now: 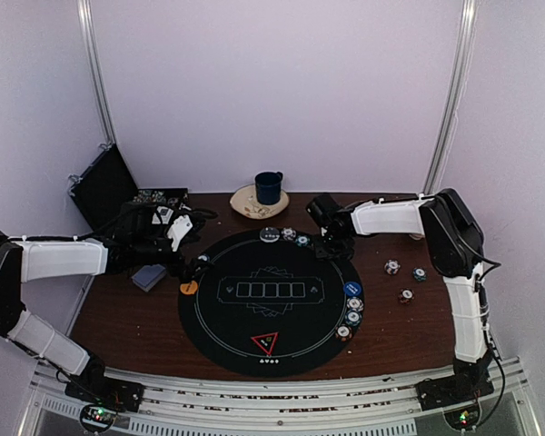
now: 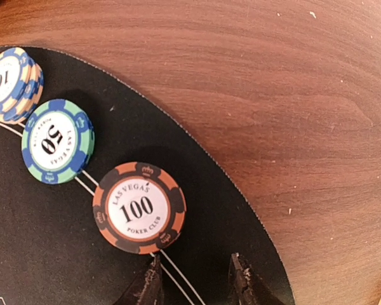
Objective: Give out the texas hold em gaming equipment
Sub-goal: Adjust the poker chip in the dealer area.
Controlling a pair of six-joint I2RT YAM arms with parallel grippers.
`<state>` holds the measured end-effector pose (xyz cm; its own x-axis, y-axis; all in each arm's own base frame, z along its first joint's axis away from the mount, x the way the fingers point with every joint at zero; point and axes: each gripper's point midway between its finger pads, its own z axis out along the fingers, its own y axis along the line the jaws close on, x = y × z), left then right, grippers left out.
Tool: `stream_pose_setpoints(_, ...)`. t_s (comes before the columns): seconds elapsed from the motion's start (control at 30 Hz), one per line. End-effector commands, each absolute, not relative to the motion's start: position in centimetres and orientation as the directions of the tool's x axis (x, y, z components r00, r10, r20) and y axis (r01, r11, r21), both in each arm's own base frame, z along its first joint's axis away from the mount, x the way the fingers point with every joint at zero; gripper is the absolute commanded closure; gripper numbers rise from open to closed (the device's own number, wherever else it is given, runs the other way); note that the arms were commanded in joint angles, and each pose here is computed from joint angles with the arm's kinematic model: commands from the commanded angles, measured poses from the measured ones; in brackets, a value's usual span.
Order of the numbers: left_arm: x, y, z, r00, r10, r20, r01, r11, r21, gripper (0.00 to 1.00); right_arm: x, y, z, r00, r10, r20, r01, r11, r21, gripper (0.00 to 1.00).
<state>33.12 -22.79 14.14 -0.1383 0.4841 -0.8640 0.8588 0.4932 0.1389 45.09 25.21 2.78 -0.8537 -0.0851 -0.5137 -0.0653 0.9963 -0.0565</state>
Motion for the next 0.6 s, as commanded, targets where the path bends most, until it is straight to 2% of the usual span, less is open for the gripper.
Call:
stream_pose_setpoints(0.0,33.7,-23.0,15.0,-0.107,0.469,-0.877,0.858,0.489,0.157,0.02,45.2,24.6,1.4,-0.862,-0.094,-0.498,-0.044,0.993,-0.111,0.63)
stream_pose_setpoints(0.4,33.7,-22.9,15.0,-0.109,0.469,-0.876,0.857,0.491,0.157,0.02,46.2,25.3,0.7,-0.863,-0.113,-0.492,-0.062,0.991,-0.12,0.62)
stream_pose_setpoints(0.57,33.7,-23.0,14.9,-0.106,0.471,-0.876,0.858,0.489,0.158,0.02,45.6,25.2,2.9,-0.856,-0.092,-0.508,-0.054,0.994,-0.09,0.61)
